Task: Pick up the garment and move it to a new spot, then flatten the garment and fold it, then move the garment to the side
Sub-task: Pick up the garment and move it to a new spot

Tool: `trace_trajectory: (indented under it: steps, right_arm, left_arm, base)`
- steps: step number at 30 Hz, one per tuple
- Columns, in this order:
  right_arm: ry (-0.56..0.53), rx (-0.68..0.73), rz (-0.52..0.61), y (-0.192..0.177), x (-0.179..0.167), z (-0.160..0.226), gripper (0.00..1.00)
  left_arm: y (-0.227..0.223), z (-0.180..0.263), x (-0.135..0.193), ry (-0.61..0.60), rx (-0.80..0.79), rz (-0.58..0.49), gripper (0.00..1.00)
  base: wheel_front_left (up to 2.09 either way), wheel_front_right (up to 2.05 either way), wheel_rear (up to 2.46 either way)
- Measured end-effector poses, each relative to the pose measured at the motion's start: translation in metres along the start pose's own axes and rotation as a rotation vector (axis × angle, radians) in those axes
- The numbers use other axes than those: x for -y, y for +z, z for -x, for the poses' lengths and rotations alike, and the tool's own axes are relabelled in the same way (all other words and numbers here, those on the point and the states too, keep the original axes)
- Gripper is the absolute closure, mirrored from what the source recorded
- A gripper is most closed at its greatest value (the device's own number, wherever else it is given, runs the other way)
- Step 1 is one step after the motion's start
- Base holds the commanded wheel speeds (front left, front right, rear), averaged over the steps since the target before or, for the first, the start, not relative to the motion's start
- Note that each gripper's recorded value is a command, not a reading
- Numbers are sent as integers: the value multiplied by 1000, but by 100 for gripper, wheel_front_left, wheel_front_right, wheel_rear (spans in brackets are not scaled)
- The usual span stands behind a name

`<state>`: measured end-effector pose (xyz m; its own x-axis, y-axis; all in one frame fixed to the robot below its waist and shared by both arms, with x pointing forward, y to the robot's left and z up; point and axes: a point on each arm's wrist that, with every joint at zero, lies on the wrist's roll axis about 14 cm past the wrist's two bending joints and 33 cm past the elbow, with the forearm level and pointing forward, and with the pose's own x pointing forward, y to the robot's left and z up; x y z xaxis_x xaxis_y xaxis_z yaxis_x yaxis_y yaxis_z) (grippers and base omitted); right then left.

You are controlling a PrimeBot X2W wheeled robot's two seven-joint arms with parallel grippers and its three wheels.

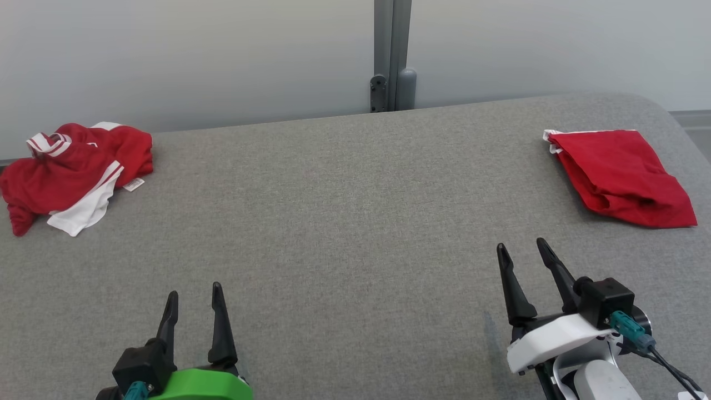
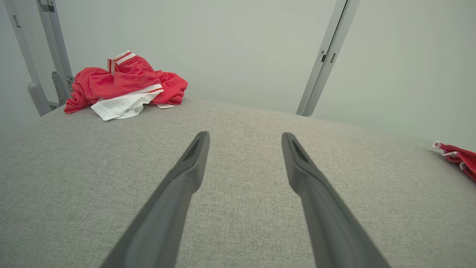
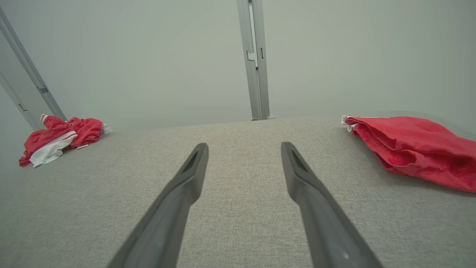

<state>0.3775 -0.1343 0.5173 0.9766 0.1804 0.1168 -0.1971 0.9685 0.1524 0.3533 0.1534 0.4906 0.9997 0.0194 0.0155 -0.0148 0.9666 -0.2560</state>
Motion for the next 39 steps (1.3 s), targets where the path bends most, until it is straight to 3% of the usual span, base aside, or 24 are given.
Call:
trace_trajectory:
  steps: [13,21,39]
  right_arm:
    - [5,-7,-4,-2,-2,-1,0]
    - [79,-19,-16,-8,-26,-10,0]
    - [488,-82,-80,-30,-165,-34,0]
  left_arm:
    - [1,2,-2,4,2,2,0]
    - [7,11,-19,61,22,3,0]
    - [28,92,-115,405,102,-9,0]
  base:
    - [0,0,0]
    - [0,0,0]
    - [0,0,0]
